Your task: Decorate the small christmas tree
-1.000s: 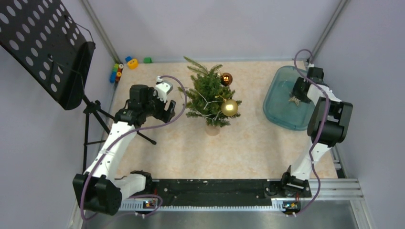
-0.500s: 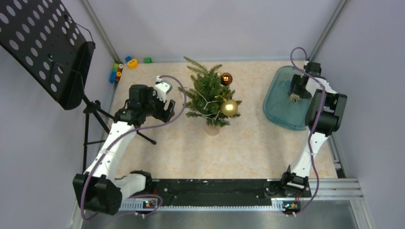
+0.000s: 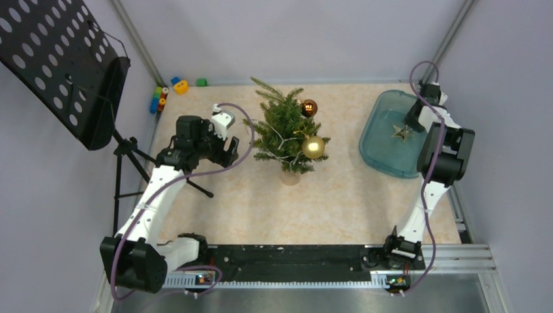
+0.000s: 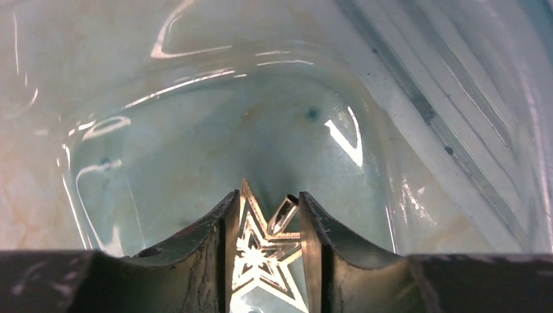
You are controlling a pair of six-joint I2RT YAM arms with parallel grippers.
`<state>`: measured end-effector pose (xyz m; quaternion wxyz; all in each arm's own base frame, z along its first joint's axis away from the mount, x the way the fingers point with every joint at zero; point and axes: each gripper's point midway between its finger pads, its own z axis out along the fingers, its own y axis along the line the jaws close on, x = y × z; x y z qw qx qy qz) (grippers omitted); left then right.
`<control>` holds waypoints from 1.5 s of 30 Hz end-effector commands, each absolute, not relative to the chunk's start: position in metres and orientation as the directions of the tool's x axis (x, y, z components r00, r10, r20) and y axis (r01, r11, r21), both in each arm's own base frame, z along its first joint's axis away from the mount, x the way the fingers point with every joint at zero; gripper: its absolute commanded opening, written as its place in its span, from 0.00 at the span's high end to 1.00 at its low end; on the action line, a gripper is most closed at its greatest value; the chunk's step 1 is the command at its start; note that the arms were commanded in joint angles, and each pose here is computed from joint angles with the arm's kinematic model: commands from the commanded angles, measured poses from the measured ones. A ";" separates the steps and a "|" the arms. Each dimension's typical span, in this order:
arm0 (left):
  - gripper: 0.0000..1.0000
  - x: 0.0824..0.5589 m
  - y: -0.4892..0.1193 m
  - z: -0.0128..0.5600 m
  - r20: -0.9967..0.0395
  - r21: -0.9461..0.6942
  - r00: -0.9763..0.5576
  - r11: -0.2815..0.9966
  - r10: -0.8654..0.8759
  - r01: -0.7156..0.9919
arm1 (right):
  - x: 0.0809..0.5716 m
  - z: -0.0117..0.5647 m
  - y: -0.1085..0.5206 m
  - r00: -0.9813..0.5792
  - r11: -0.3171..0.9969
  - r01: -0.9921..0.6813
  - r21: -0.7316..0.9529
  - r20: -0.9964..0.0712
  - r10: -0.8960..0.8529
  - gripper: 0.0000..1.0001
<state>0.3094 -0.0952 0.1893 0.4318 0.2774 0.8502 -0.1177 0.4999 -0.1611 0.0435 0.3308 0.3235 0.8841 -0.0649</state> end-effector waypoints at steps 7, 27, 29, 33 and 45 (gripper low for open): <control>0.16 0.318 -0.098 0.205 -0.825 0.059 -0.427 0.808 0.369 0.586 | 0.508 0.083 -0.185 -0.351 0.650 0.739 0.176 -0.723 0.595 0.69; 0.16 0.318 -0.098 0.207 -0.827 0.058 -0.424 0.806 0.369 0.589 | 0.501 0.049 -0.171 -0.446 0.684 0.712 0.156 -0.652 0.613 0.70; 0.16 0.318 -0.099 0.207 -0.828 0.058 -0.423 0.806 0.369 0.590 | 0.499 0.045 -0.171 -0.455 0.687 0.711 0.149 -0.648 0.611 0.70; 0.16 0.318 -0.099 0.207 -0.828 0.057 -0.422 0.805 0.368 0.591 | 0.493 0.044 -0.173 -0.493 0.703 0.705 0.089 -0.650 0.578 0.71; 0.16 0.317 -0.099 0.211 -0.834 0.061 -0.413 0.803 0.367 0.592 | 0.515 0.051 -0.131 -0.626 0.840 0.543 0.005 -0.664 0.409 0.72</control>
